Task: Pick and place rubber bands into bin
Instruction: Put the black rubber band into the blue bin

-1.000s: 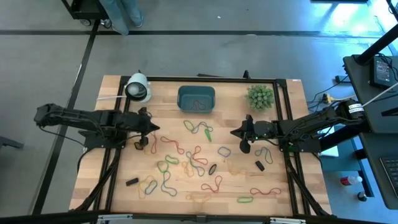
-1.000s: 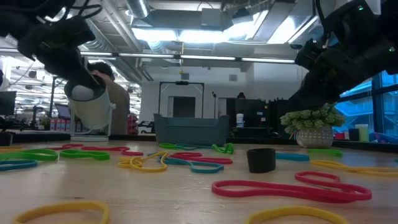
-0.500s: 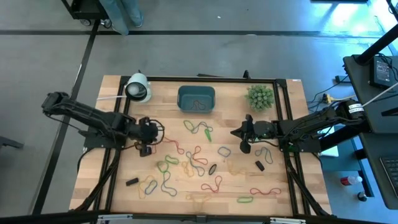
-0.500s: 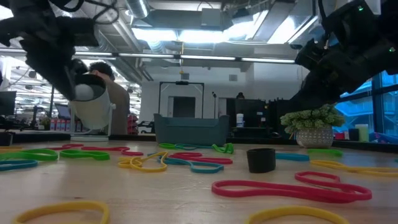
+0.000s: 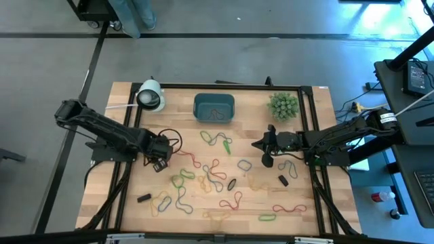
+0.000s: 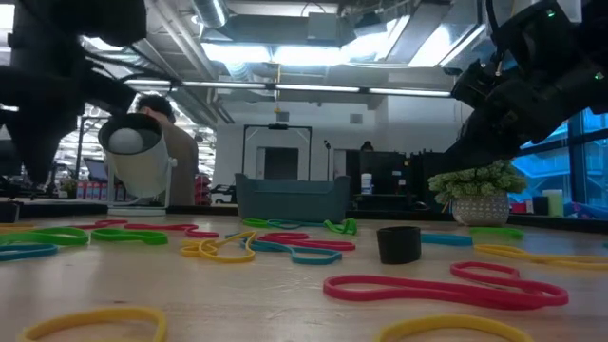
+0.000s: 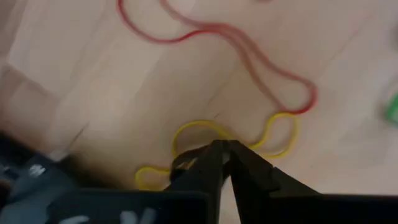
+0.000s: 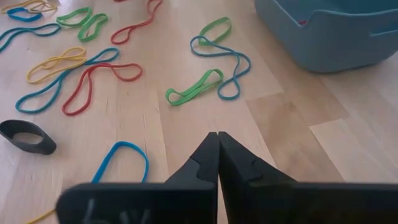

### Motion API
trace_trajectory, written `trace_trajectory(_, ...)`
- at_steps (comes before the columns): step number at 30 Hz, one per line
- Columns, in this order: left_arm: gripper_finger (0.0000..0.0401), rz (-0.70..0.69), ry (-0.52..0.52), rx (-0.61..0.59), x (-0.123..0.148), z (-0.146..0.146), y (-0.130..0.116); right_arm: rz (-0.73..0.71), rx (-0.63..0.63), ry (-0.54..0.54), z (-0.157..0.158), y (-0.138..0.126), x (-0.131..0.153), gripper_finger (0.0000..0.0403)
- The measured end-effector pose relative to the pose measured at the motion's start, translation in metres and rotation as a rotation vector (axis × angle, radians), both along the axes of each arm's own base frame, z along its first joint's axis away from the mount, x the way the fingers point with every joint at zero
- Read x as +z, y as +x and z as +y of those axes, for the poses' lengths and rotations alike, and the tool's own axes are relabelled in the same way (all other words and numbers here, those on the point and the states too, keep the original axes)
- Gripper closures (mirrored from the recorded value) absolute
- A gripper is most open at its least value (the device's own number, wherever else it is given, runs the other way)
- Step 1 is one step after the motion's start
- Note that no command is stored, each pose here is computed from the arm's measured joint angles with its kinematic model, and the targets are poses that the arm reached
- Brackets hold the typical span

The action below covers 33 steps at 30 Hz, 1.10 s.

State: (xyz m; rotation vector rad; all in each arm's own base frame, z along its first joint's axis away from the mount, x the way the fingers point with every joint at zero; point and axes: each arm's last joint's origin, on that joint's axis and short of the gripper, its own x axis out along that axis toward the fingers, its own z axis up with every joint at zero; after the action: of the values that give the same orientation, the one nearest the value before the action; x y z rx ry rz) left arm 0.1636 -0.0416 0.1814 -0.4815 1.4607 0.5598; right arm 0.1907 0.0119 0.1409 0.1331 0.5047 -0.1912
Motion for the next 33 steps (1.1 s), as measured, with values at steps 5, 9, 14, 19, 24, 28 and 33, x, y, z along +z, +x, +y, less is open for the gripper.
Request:
trace_trajectory(5,0.0332,0.061,-0.009,-0.028,-0.006,-0.001,0.001,0.0,0.0,0.0,0.0,0.0,0.0,0.0387)
trace_trajectory(9,0.0306,0.101,-0.025,-0.013,-0.009,-0.002,0.002,-0.001,0.0,0.001,0.0,0.0,0.0,0.0394)
trace_trajectory(14,0.0287,0.145,-0.014,-0.026,-0.015,-0.002,0.003,-0.002,-0.003,0.005,0.0,0.0,0.0,0.0398)
trace_trajectory(19,0.0283,0.215,-0.011,-0.066,-0.022,-0.003,0.004,-0.006,-0.016,0.028,0.0,0.0,0.0,0.0389)
trace_trajectory(24,0.0282,0.269,0.014,-0.11,-0.031,-0.003,0.007,-0.007,-0.017,0.031,0.0,0.0,0.0,0.0388)
trace_trajectory(28,0.0289,0.314,0.038,-0.146,-0.039,-0.003,0.009,-0.01,-0.029,0.052,0.0,0.0,0.0,0.0396)
trace_trajectory(33,0.0342,0.353,0.016,-0.193,-0.046,-0.004,0.012,-0.011,-0.03,0.053,0.0,0.0,0.0,0.0396)
